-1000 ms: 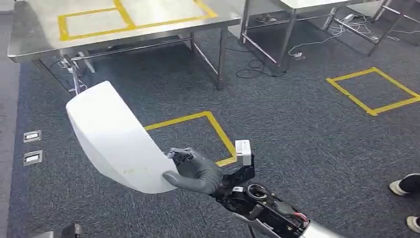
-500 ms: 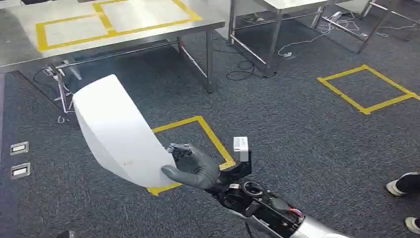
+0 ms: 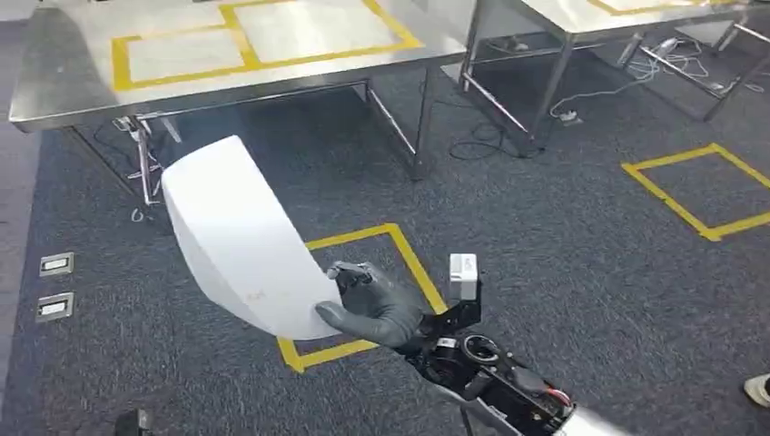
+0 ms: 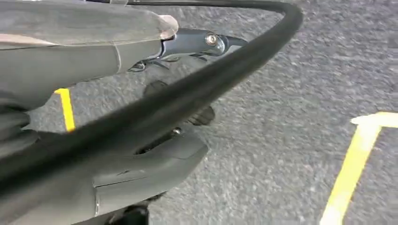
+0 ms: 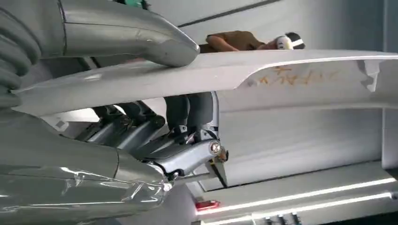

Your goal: Take the parts from the cabinet and place them on the table.

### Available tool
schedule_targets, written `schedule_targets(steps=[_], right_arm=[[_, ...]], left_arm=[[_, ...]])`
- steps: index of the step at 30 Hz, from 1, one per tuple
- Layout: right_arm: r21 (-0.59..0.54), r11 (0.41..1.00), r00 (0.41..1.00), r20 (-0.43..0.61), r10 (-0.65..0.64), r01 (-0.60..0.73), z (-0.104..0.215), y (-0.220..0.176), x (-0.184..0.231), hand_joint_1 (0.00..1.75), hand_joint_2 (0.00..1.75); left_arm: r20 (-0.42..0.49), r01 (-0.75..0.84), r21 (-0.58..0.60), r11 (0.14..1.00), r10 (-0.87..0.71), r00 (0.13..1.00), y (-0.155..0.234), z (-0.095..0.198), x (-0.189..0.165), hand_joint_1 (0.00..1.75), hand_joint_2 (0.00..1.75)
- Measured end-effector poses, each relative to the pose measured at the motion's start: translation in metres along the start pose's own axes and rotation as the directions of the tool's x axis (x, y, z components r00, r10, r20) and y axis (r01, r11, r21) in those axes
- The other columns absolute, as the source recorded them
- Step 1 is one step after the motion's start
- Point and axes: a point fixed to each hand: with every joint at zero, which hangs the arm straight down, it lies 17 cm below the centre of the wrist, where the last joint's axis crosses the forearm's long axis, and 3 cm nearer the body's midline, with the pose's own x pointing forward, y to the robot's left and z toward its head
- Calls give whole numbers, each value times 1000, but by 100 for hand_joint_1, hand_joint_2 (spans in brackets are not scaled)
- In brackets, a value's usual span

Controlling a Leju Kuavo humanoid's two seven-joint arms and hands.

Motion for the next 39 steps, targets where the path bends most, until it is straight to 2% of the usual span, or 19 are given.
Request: schedule_targets(steps=[39], right_arm=[[9,1000,1000,-8,-19,19,2,3,-2,175,175]], left_arm=[[-3,1,12,1000,-1,1000,4,-1,3,0,175]])
